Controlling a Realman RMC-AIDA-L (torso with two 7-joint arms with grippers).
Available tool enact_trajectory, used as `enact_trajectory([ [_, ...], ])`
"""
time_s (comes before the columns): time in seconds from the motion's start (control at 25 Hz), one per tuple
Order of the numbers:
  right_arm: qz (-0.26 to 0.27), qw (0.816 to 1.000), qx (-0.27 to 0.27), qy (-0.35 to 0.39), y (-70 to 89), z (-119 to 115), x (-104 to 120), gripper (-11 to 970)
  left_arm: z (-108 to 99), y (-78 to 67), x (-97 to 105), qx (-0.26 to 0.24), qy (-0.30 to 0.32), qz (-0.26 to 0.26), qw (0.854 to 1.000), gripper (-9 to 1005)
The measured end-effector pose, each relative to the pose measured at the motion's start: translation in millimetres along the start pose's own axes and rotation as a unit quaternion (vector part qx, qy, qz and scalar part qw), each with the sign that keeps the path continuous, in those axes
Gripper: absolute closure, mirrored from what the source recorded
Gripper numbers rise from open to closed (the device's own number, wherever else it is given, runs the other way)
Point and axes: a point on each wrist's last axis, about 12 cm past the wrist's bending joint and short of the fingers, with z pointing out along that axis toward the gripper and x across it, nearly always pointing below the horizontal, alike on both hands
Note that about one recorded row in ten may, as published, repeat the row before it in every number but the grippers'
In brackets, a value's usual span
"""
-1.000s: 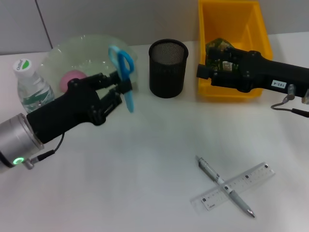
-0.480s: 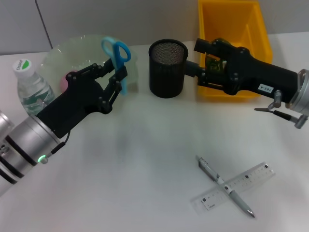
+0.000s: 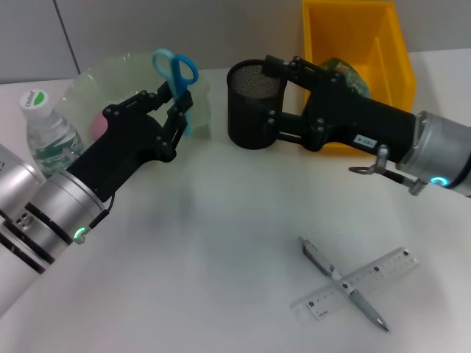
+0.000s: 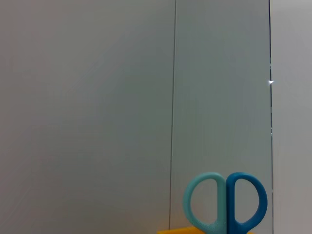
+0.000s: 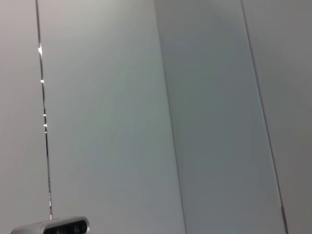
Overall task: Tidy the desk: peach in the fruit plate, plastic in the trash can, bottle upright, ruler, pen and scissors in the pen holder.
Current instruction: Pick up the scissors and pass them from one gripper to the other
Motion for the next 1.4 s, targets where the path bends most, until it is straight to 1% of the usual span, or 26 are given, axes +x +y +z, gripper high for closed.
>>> enact_trajectory([
  [0.16, -0.008, 1.0, 0.013, -0.006, -1.1, 13.5, 3.6, 133, 1.8, -1.8, 0.8, -0.005, 0.001, 0.001, 1.0, 670],
  [0.2, -0.009, 1.0, 0.018, -0.008, -1.5, 16.4, 4.6, 133, 2.3, -3.5, 1.5, -0.009, 0.0, 0.003, 1.0, 669],
  [0.24, -0.011, 1.0, 0.024, -0.008, -2.2, 19.1, 5.7, 134, 4.4, -9.9, 2.5, -0.016, -0.005, 0.014, 1.0, 668],
  [0.28, -0.014, 0.999, 0.028, -0.007, -2.7, 22.3, 6.7, 134, 5.3, -12.4, 2.9, -0.014, -0.005, 0.019, 1.0, 667],
  [0.52, -0.03, 0.999, 0.033, 0.01, -4.1, 37.4, 11.5, 136, 10.7, -19.1, 3.8, -0.005, -0.002, 0.028, 1.0, 661],
  [0.96, -0.047, 0.997, 0.043, 0.031, -8.3, 50.9, 14.7, 139, 12.8, -21.7, 5.4, -0.005, 0.004, 0.026, 1.0, 650],
  [1.2, -0.049, 0.997, 0.044, 0.036, -7.0, 54.6, 17.0, 141, 13.5, -21.5, 5.4, -0.007, 0.005, 0.027, 1.0, 644],
  [1.4, -0.049, 0.997, 0.048, 0.044, -7.2, 58.7, 19.3, 225, 14.1, -21.6, 4.8, -0.007, 0.003, 0.027, 1.0, 639],
])
